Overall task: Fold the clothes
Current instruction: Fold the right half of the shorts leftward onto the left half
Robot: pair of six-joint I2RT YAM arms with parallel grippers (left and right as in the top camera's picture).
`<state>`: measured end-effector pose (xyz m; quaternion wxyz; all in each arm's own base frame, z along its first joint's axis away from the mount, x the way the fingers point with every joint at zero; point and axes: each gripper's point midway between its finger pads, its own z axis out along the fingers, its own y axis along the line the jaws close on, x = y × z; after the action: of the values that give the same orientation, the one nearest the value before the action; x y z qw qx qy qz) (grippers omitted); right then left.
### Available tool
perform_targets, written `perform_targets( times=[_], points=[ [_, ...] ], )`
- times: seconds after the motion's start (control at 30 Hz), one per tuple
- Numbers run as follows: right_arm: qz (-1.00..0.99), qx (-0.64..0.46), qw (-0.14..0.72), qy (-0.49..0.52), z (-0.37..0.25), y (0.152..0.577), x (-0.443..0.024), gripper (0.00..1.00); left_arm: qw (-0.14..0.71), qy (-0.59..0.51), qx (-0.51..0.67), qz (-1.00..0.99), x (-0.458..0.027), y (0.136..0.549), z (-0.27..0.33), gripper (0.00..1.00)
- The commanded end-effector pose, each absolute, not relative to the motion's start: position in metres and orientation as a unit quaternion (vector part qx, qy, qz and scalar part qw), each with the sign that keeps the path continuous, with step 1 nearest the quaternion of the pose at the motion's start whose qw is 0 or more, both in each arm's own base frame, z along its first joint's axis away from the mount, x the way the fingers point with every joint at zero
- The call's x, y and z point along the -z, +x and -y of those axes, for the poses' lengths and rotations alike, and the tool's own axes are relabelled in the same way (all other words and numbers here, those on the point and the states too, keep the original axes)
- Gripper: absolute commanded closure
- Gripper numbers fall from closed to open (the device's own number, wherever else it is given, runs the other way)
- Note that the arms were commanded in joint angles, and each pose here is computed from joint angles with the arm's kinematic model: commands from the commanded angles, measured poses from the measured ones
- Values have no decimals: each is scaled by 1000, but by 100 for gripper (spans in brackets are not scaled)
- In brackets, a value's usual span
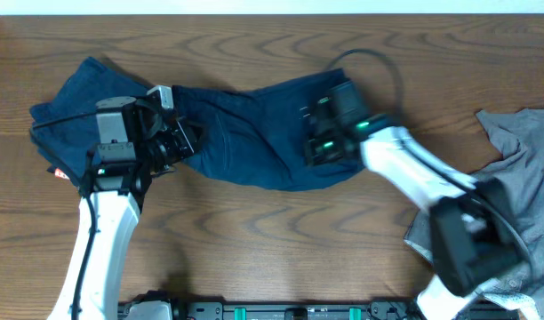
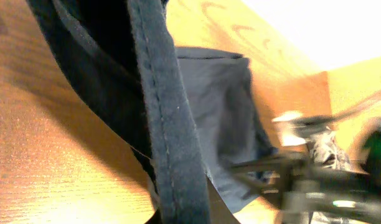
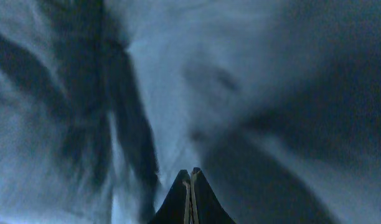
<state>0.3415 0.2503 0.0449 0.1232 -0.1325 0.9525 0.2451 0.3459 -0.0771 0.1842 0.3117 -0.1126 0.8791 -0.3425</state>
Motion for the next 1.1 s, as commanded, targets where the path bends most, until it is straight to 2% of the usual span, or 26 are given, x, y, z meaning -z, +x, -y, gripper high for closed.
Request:
perform_targets(
  times=[0.0,0.17,0.3,0.4,0.53,0.63,0.7,0.87,1.07],
  points=[
    [-951,-256,78,-152,-290,313,-8,99,340,-91,351,-868,-206,341,80,94],
    [-936,-284,60,-201,-346,280,27,99,369,-83,354,-855,-226,338,80,94],
    [-920,-305,78,-234,-373,269,17,98,376,-89,360,-849,-232,341,81,94],
    [-915,-311,101,-238,-374,284,-7,95,361,-88,362,-855,-225,339,86,94],
    [-926,-290,138,-198,-340,321,-54,89,339,-80,367,-863,-214,338,97,94],
    [-944,-240,168,-154,-286,347,-80,83,320,-74,370,-869,-204,339,106,94],
    [-960,-193,172,-110,-243,358,-85,85,306,-70,372,-874,-196,339,113,94],
    [-988,-108,108,-36,-157,352,-61,93,281,-50,379,-880,-179,341,134,94],
    [-994,-88,51,-29,-135,331,-12,95,304,-1,399,-865,-189,349,165,94]
  ],
)
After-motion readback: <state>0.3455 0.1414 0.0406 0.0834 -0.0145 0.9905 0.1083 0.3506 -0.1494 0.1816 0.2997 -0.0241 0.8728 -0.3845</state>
